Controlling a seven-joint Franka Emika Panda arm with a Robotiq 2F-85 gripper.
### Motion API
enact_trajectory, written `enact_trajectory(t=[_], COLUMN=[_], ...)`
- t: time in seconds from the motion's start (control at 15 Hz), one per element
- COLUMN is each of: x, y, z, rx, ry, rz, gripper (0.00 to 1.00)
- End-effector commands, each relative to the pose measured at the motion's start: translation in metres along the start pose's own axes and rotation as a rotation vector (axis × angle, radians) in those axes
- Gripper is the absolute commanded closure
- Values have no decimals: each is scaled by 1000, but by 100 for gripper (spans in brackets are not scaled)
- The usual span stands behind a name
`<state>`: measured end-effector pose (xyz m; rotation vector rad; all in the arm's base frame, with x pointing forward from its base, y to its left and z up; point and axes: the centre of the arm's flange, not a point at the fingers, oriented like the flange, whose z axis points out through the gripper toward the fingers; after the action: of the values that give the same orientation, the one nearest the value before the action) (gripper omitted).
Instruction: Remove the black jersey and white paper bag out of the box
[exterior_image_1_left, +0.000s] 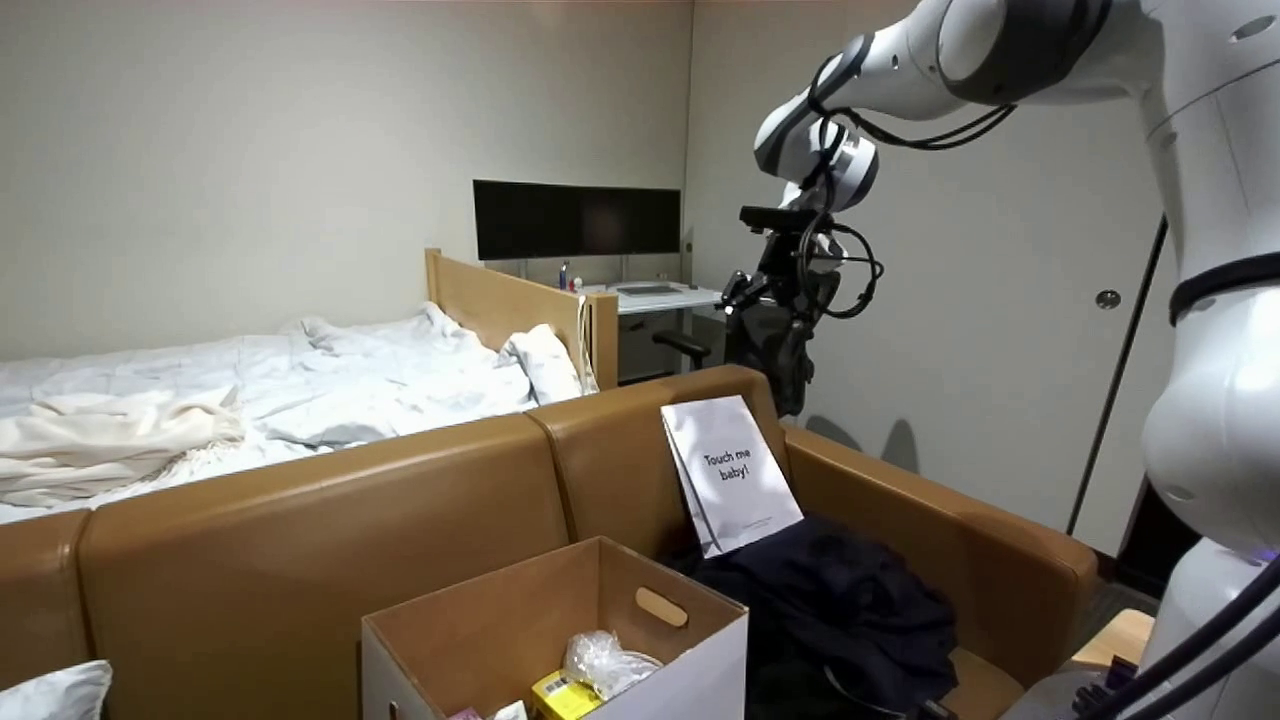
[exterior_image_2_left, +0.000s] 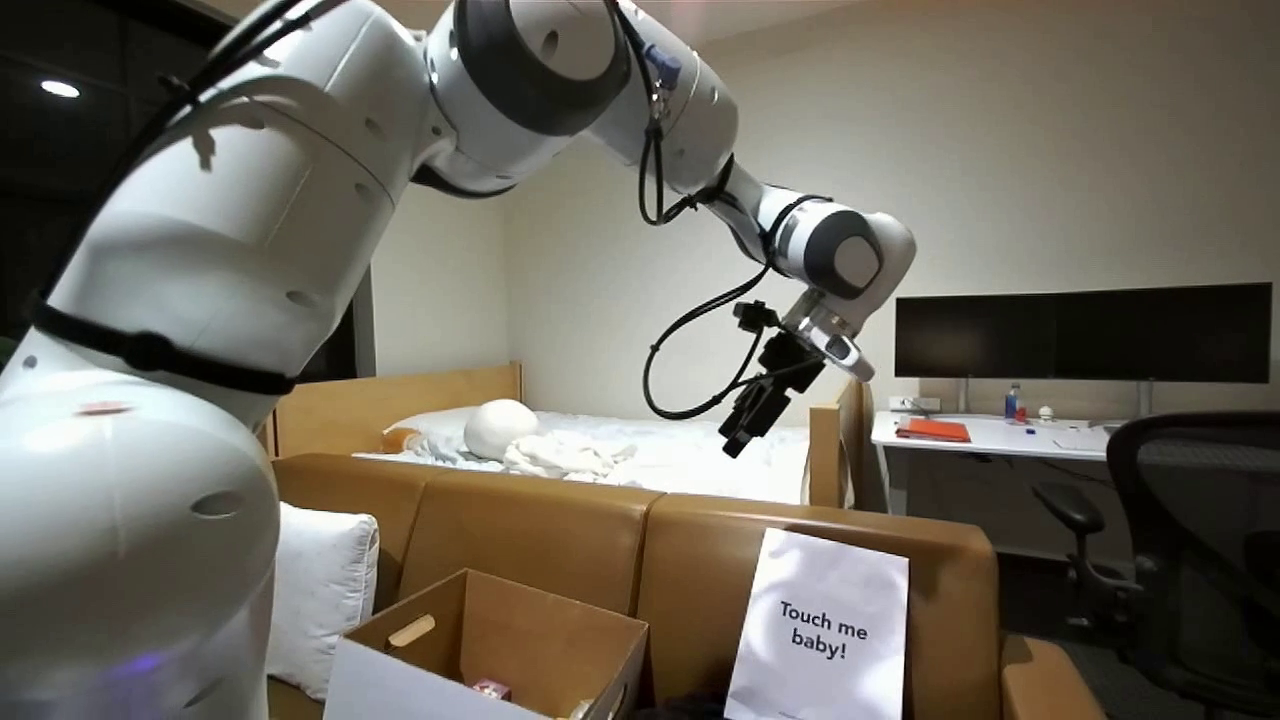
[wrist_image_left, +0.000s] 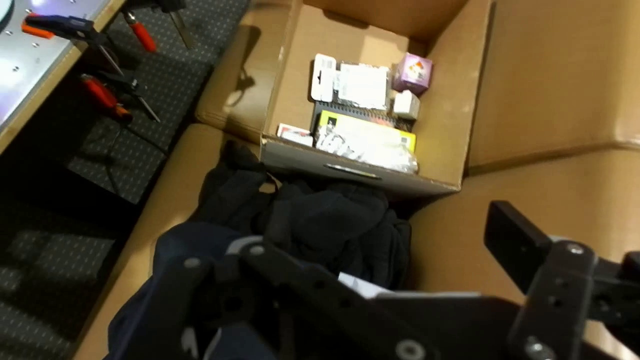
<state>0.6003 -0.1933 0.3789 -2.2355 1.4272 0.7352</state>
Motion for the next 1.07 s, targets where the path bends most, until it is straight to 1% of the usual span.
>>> enact_trajectory(t=[0.0, 0.2, 0.33, 0.4, 0.47, 0.67, 0.8, 1.0], x=[-64, -114, -150, -167, -184, -236, -262, -288], y=[-1, -23, -37, -45, -50, -61, -66, -70], z=[75, 137, 177, 192, 209, 252, 277, 304], rx=[-178, -355, -432, -450, -438, -411, -407, -361], ry=[-2, 78, 167, 224, 286, 446, 552, 710], rz=[-108, -151, -147, -142, -150, -235, -296, -368], gripper=[0, 0, 0, 0, 0, 0, 0, 0])
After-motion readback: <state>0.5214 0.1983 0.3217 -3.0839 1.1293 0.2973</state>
